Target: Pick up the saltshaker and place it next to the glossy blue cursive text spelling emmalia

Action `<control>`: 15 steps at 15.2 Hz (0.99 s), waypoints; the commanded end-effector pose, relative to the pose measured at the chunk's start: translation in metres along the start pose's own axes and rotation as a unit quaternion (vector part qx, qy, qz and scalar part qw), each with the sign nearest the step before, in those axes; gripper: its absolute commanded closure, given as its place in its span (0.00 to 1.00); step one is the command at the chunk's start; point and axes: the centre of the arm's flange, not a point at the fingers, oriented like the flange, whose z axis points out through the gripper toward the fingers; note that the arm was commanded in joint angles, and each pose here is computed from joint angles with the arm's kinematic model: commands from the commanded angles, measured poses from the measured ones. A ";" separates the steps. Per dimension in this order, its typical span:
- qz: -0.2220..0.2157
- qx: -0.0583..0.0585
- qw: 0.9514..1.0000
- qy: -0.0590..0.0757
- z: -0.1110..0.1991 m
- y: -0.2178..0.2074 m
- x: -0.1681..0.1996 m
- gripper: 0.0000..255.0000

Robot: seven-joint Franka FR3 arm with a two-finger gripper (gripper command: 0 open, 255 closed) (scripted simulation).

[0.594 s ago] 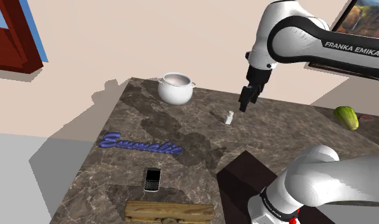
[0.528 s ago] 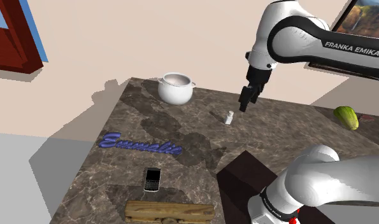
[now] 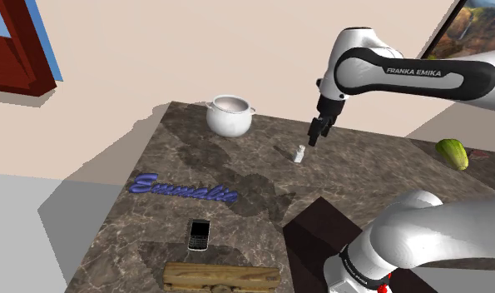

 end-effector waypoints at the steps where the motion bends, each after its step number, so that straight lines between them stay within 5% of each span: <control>1: -0.002 0.002 1.000 0.004 0.013 0.021 0.008 0.00; 15: -0.010 0.016 0.999 0.030 0.115 0.159 0.077 0.00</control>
